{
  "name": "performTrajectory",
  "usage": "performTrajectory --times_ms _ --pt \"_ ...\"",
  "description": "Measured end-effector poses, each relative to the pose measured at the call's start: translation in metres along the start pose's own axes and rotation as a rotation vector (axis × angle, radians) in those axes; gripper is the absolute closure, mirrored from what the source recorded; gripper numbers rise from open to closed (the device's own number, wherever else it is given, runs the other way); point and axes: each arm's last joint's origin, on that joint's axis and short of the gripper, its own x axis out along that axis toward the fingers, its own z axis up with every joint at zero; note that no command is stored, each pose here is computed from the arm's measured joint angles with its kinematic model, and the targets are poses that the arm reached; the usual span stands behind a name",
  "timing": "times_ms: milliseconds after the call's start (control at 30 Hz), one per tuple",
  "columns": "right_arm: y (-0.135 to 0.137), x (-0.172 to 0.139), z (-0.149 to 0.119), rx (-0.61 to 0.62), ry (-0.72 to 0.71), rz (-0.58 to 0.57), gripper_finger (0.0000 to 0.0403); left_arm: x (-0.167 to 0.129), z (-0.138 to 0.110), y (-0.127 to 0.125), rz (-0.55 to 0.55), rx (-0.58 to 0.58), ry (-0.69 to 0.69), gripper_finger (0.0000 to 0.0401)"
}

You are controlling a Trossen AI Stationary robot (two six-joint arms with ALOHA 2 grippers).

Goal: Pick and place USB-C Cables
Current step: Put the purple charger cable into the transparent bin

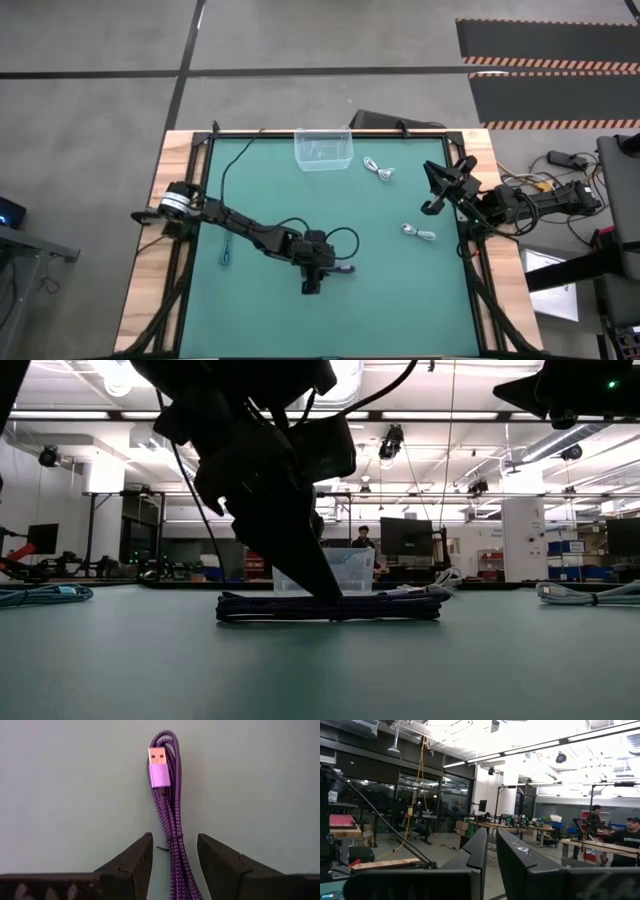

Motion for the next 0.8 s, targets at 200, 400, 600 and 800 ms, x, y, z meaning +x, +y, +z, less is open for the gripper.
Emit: performTrajectory --times_ms 200,400,600,800 --pt "0.0 0.0 0.0 0.0 0.0 0.0 0.0371 0.0027 -0.0078 0.002 0.014 -0.047 -0.008 0.0278" --pt "0.0 0.0 0.0 0.0 0.0 0.0 0.0371 0.0037 -0.0101 0.0025 0.012 -0.054 -0.018 0.0323" --pt "0.0 0.0 0.0 0.0 0.0 0.0 0.0371 0.0037 -0.0101 0.0022 0.001 -0.076 -0.016 0.037" --pt "0.0 0.0 0.0 -0.02 0.0 0.0 0.0371 0.0033 -0.0099 0.002 -0.003 -0.078 -0.016 0.0392"
